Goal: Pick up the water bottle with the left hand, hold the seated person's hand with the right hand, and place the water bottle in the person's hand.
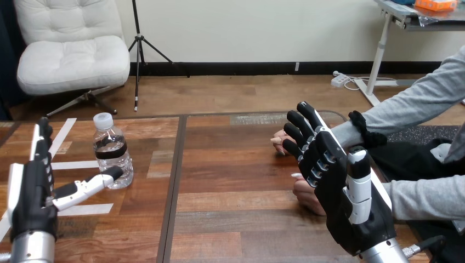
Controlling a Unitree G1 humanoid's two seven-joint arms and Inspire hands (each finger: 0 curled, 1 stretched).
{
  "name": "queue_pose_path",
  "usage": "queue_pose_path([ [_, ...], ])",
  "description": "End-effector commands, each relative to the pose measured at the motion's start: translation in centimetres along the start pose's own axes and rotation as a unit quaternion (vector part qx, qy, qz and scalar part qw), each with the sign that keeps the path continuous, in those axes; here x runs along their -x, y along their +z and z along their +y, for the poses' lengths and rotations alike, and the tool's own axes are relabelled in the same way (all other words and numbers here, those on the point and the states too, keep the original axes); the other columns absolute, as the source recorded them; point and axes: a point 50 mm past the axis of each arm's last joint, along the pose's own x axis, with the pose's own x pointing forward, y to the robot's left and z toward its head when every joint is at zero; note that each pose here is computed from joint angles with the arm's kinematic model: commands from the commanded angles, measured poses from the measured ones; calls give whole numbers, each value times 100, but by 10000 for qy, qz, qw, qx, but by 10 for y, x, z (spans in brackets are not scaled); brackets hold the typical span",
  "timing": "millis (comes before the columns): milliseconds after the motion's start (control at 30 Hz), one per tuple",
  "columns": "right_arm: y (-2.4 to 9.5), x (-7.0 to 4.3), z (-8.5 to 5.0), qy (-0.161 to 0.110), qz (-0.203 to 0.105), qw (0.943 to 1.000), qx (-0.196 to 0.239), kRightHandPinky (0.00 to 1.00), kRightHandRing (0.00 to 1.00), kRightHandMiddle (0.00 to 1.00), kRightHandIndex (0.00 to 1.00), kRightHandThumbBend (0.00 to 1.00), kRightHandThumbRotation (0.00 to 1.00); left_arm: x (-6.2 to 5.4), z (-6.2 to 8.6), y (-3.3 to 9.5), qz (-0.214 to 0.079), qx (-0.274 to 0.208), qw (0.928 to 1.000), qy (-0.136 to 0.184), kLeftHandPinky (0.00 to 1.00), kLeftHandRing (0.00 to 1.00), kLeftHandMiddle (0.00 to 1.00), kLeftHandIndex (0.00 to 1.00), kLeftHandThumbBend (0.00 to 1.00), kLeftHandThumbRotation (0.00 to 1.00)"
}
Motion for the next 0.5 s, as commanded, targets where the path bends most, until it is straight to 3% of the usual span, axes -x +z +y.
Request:
queue_pose_path([
  [0,7,-10,0,138,-244,9996,84,100,100,99,100,93,100,-30,-3,23,-454,-286,9985,-112,100,99,99,99,100,5],
  [467,6,-10,0,150,-234,9996,94,100,100,99,100,93,100,-47,-11,18,-104,-454,9983,-341,99,99,99,99,100,6],
])
